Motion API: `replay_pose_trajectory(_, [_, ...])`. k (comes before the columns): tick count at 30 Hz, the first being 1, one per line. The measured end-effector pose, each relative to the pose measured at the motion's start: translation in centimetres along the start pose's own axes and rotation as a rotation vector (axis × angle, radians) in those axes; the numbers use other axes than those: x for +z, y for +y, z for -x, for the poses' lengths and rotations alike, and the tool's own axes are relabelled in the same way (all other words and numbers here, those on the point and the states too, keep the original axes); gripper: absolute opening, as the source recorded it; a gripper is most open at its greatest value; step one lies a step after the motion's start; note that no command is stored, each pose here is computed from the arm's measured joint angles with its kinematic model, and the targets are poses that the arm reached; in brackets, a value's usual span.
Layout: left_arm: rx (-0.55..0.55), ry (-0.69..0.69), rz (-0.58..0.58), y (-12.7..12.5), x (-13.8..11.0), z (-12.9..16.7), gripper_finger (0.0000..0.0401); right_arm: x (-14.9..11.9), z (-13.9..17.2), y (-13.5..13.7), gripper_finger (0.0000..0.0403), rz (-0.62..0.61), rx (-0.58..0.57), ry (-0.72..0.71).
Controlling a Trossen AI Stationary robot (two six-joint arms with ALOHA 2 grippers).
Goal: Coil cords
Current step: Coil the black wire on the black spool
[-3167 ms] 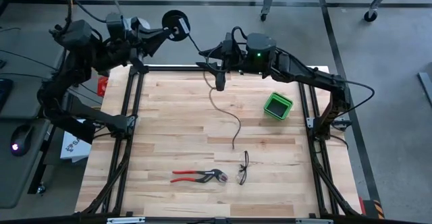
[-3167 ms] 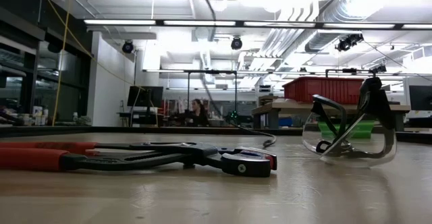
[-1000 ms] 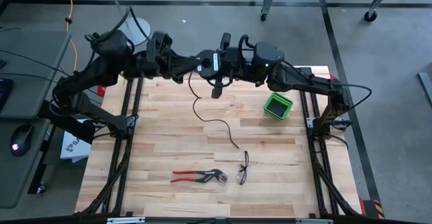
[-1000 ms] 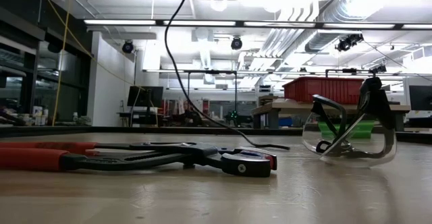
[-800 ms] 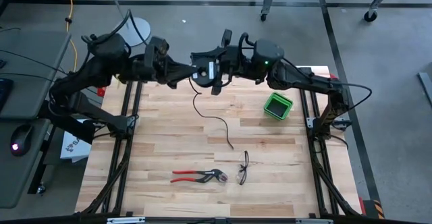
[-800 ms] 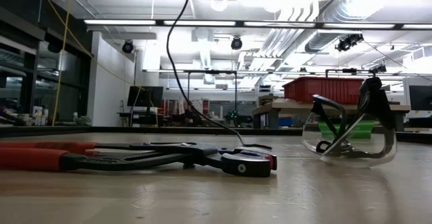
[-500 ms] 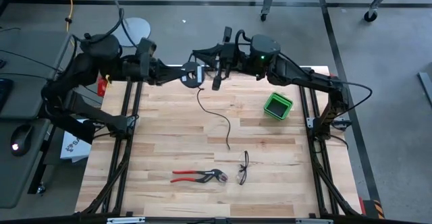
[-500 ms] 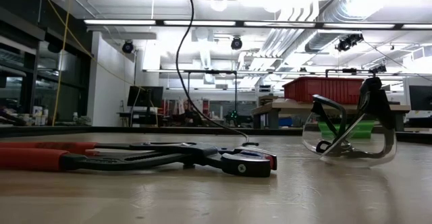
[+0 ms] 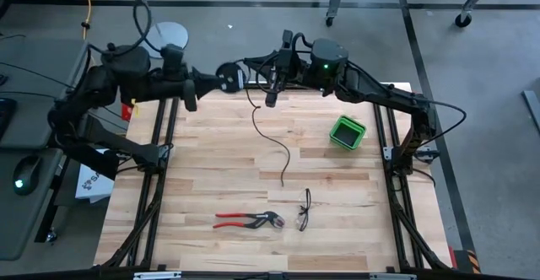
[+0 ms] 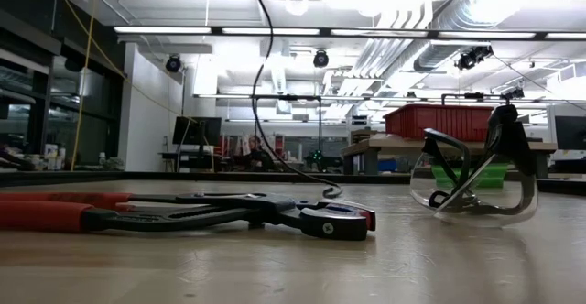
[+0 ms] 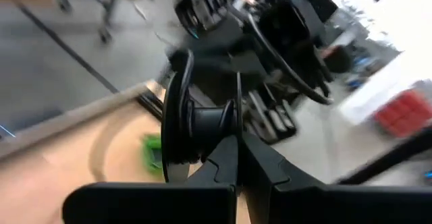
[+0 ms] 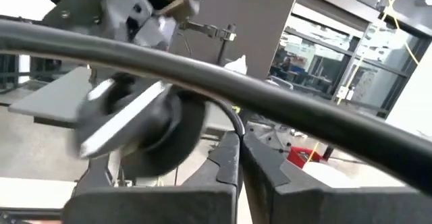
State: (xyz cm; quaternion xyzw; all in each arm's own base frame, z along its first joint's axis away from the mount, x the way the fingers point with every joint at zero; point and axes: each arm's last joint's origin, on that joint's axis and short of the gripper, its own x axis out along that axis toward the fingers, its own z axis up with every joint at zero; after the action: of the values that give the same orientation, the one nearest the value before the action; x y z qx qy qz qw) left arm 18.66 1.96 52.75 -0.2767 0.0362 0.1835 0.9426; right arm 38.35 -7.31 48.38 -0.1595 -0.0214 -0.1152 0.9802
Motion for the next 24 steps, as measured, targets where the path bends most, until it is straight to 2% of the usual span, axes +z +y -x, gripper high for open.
replay_pose_trajectory(7, [0.120, -0.130, -0.314, 0.0, 0.8, -0.1, 0.0000, 0.4, 0.5, -0.4, 0.0001, -0.001, -0.026, 0.003])
replay_pose_trajectory(12, [0.159, -0.246, -0.435, -0.4, 1.9, 0.0, 0.0000, 0.5, 0.7, -0.5, 0.0002, -0.007, -0.027, 0.006])
replay_pose_trajectory(15, [0.138, -0.323, -0.451, -0.9, 2.6, 0.2, 0.0000, 0.4, 0.7, -0.4, 0.0001, -0.064, -0.023, 0.016])
replay_pose_trajectory(20, [0.069, -0.399, -0.397, -1.4, 3.3, 0.5, 0.0000, 0.2, 0.7, -0.3, 0.0002, -0.162, -0.013, 0.042])
replay_pose_trajectory(24, [-0.014, -0.411, -0.322, -1.6, 3.5, 0.6, 0.0000, -0.3, 0.7, -0.1, 0.0040, -0.210, 0.001, 0.088])
